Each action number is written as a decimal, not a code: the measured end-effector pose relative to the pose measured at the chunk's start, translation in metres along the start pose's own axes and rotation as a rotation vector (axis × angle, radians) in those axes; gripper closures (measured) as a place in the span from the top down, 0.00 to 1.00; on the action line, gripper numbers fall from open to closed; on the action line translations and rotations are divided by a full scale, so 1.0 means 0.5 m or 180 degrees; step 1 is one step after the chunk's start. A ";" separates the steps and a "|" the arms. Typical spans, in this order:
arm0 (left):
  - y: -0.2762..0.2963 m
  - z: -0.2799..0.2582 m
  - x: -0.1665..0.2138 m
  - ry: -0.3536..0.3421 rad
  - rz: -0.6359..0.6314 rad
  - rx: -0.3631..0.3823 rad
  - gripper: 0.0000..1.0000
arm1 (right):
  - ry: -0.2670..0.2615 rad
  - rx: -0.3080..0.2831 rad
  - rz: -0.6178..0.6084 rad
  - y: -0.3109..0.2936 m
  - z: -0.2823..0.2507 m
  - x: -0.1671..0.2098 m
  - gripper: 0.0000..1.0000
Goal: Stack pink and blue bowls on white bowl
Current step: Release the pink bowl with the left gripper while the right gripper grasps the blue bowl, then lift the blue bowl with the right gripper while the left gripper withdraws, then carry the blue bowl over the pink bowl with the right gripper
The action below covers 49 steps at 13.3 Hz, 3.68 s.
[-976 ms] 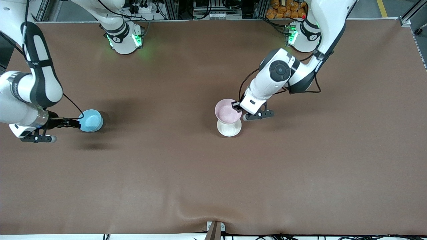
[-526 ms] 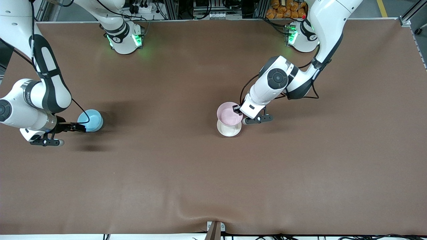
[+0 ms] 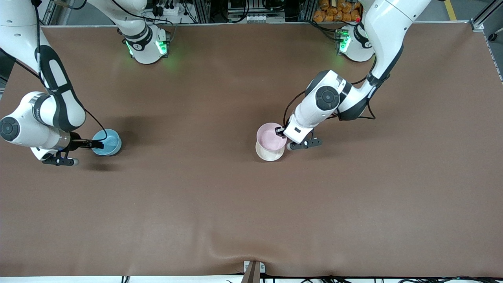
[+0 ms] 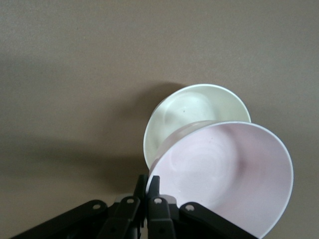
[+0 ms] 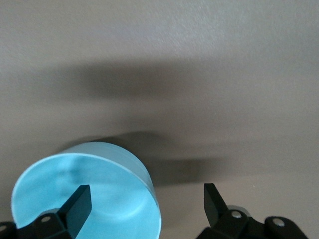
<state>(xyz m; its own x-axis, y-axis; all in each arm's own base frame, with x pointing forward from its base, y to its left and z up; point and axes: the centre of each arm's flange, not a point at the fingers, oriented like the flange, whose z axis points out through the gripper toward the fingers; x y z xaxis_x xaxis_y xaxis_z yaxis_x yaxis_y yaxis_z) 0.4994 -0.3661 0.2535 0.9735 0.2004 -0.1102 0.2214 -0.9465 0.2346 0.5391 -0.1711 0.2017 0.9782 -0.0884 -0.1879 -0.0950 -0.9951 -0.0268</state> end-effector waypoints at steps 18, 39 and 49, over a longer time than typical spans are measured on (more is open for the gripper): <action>0.012 0.028 0.046 -0.0039 -0.0050 -0.0089 0.54 | 0.0000 0.0007 -0.0018 -0.003 -0.002 -0.002 0.03; -0.195 -0.868 0.090 0.0506 -0.0035 0.0697 1.00 | -0.0173 0.0538 0.0115 -0.274 -0.471 0.026 0.03; -0.310 -0.942 0.094 0.0478 0.0320 0.0823 1.00 | -0.0232 0.0677 0.0603 -0.833 -0.520 -0.138 0.03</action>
<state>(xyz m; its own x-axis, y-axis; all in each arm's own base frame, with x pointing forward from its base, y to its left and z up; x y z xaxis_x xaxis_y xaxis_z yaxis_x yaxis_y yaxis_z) 0.5376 -0.0911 0.6667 0.9916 0.1195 0.0494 0.1205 -0.9925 -0.0184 0.5593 0.2380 0.4810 0.9242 -0.2606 -0.2790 -0.3188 -0.9289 -0.1883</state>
